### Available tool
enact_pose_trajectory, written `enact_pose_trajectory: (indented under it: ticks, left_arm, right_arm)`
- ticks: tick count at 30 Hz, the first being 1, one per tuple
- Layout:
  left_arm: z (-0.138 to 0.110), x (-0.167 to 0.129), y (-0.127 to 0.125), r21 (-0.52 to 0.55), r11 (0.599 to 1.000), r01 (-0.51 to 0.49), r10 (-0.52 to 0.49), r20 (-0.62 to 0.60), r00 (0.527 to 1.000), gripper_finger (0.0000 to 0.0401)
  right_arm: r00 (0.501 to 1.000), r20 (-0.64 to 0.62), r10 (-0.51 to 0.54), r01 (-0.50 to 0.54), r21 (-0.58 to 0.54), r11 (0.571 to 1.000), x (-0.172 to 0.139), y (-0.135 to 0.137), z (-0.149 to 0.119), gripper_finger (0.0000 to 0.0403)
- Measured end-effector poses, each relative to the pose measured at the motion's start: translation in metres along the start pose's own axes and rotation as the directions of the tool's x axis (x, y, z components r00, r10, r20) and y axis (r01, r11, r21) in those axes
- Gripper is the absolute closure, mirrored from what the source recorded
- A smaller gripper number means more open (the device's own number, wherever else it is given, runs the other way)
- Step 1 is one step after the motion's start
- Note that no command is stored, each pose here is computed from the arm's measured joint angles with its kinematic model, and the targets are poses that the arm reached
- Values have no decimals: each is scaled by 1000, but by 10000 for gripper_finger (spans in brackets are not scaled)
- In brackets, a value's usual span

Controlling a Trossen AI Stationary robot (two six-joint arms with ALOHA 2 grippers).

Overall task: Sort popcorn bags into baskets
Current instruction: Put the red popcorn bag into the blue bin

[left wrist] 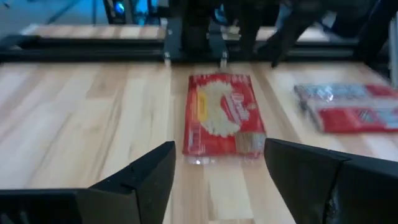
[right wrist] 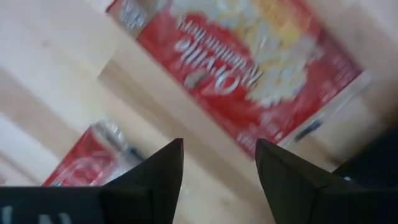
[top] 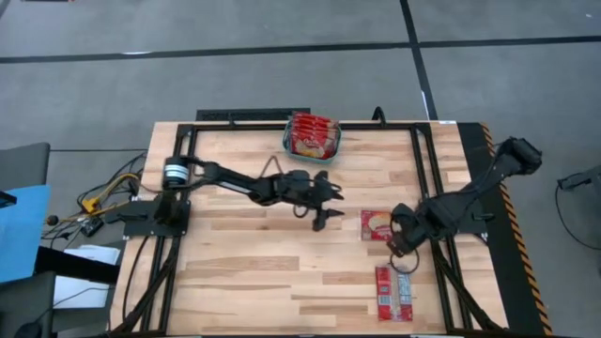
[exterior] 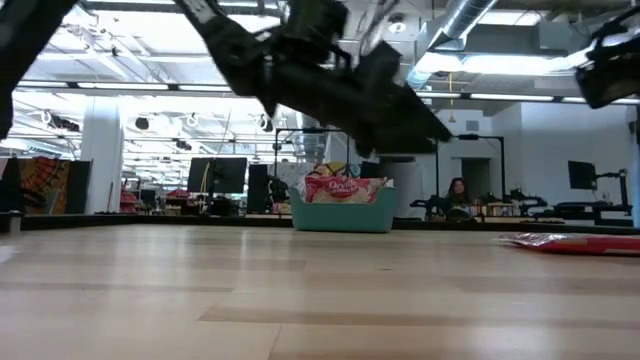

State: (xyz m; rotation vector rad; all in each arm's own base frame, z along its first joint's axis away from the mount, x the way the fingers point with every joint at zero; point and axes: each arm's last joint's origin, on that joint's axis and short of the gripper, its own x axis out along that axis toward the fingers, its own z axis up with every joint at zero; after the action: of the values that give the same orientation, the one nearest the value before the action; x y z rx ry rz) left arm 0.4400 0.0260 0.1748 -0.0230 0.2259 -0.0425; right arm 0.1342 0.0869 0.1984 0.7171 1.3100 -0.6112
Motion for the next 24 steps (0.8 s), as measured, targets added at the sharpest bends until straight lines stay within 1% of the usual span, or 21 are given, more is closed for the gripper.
enact_pose_trajectory:
  ticks: [3, 5, 7, 10, 12, 16, 24]
  left_arm:
    - [-6, 27, 3, 3, 1000, 24, -24, -16, 1000, 160]
    - [-11, 45, 6, -29, 999, 38, -39, -47, 998, 159]
    - [-16, 62, 8, -64, 997, 41, -46, -83, 995, 158]
    - [-21, 82, 11, -73, 997, 21, -30, -135, 990, 158]
    - [-22, 92, 12, -59, 998, 5, -15, -160, 987, 158]
    - [-26, 107, 14, -36, 999, -4, -2, -168, 986, 158]
    - [-49, 123, 16, -25, 1000, 3, -7, -195, 981, 159]
  right_arm:
    - [1000, -9, 7, -7, 4, 1000, 0, 2, -11, 186]
    - [1000, -11, 11, -11, 17, 1000, 0, 3, -18, 191]
    - [1000, -4, 17, -17, 36, 999, -1, 3, -24, 195]
    - [1000, 13, 26, -27, 54, 998, -2, 3, -32, 203]
    - [999, 21, 30, -32, 61, 998, -3, 3, -37, 207]
    - [998, 46, 41, -44, 72, 996, -3, 2, -43, 214]
    - [996, 71, 53, -59, 83, 995, -4, 1, -48, 223]
